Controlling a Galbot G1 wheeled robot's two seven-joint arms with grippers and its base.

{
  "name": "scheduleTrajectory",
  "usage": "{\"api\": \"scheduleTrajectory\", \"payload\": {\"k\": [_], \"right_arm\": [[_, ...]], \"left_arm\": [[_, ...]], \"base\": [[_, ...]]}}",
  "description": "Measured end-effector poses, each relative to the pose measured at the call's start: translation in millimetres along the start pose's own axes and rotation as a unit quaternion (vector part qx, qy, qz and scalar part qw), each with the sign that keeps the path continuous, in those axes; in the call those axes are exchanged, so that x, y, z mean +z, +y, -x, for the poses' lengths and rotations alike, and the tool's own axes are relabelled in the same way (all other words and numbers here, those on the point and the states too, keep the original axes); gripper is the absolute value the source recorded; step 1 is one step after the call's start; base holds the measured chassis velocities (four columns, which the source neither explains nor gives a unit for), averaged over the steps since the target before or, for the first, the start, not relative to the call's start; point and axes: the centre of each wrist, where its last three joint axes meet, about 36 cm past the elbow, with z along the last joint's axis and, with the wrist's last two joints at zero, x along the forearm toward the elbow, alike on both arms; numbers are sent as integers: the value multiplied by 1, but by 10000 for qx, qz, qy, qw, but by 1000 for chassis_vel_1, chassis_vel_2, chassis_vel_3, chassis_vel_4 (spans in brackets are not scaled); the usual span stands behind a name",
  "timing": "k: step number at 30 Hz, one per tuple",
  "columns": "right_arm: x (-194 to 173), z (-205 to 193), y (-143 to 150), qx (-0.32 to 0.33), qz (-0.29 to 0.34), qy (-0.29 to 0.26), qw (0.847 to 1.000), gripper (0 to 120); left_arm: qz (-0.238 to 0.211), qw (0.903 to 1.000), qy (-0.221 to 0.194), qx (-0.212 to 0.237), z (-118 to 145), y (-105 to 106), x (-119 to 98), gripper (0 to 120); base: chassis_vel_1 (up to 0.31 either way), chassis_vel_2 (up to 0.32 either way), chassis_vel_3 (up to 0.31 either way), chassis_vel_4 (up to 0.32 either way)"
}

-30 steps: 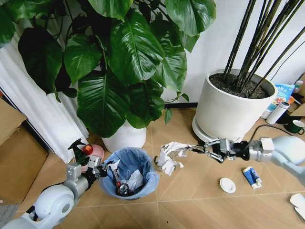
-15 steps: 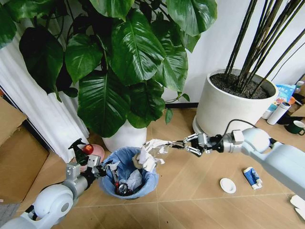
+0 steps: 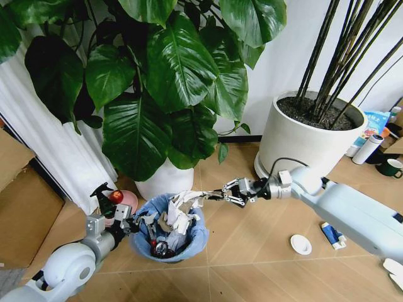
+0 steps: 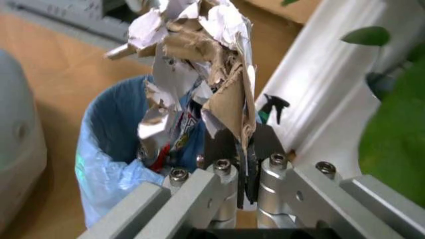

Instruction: Pick up the trash bin and place the garbage on the floor into it.

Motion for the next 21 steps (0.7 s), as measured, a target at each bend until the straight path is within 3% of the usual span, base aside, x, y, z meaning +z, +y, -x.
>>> {"api": "scheduleTrajectory", "payload": {"k": [10, 21], "right_arm": [[-13, 25, -38, -620, -608, 302, 9958, 0], [-16, 37, -47, -947, -935, 487, 9899, 3]], "left_arm": [[-22, 10000, 21, 5, 0, -2, 2, 1], [-47, 10000, 16, 48, -2, -5, 2, 1]], "base": [[0, 0, 0, 0], [0, 0, 0, 0]]}}
